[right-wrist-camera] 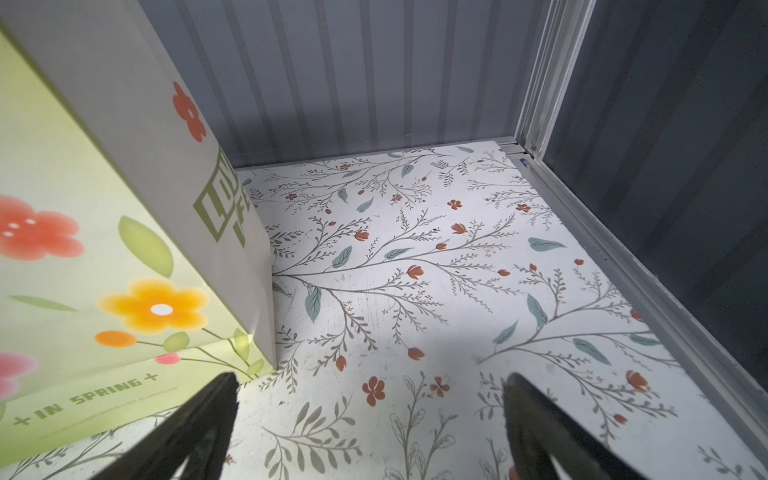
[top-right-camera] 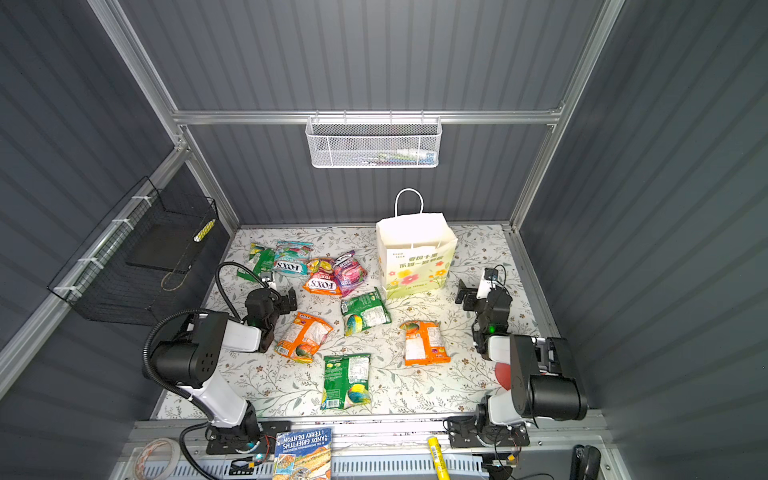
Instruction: Place the snacks into the paper bag
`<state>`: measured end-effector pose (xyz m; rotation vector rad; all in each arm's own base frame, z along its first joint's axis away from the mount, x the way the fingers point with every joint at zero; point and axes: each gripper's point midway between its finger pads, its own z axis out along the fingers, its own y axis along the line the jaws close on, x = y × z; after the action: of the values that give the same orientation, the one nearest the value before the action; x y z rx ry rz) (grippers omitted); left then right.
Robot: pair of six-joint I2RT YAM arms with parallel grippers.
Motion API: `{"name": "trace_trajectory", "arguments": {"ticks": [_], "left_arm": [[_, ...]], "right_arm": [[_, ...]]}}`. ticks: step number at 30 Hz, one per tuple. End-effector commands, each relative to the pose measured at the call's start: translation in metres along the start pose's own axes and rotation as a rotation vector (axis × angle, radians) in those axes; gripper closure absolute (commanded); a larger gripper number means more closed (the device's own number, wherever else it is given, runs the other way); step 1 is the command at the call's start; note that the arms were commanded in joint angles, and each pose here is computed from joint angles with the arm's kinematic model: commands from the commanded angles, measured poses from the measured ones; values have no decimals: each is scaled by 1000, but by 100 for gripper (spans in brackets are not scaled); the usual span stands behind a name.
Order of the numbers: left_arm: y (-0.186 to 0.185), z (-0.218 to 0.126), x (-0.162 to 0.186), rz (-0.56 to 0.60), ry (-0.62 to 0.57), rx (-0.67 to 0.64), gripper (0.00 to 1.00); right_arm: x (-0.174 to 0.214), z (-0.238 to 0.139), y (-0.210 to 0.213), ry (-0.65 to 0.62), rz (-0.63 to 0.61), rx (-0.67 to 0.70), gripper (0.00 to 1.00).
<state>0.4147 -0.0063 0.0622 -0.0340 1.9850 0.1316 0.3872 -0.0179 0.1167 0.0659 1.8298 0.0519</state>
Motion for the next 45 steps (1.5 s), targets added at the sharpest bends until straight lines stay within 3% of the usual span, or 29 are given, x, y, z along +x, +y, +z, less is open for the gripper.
{"name": "trace_trajectory", "arguments": {"ticks": [1, 24, 26, 28, 30, 32, 35, 37, 38, 40, 45], "left_arm": [[2, 3, -2, 14, 0, -1, 0], [14, 0, -5, -20, -22, -59, 0], [33, -9, -21, -61, -26, -165, 0], [35, -20, -40, -53, 0, -172, 0], [44, -30, -67, -156, -15, -217, 0], [56, -44, -72, -311, 78, -296, 0], [69, -65, -70, -554, 152, -396, 0], [43, -67, -78, -593, 175, -219, 0], [28, -70, -83, -614, 166, -119, 0], [11, -79, -87, -647, 159, -1, 0], [-34, -93, -95, -583, 236, 253, 0]], "right_arm": [[-3, -1, -1, -14, -2, 5, 1], [-3, -2, -3, -14, 15, 1, 1], [-13, -10, -19, -52, 40, 113, 1], [-31, -26, -27, -84, 50, 190, 1], [-53, -41, -33, -89, 109, 257, 1], [-72, -63, -50, -96, 376, 366, 1], [-99, -78, -40, -125, 484, 302, 1], [-93, -97, -56, -126, 764, 394, 1], [-97, -101, -51, -127, 835, 328, 1], [-117, -107, -27, -126, 869, 175, 1], [-134, -111, 35, 44, 896, 90, 1]]}}
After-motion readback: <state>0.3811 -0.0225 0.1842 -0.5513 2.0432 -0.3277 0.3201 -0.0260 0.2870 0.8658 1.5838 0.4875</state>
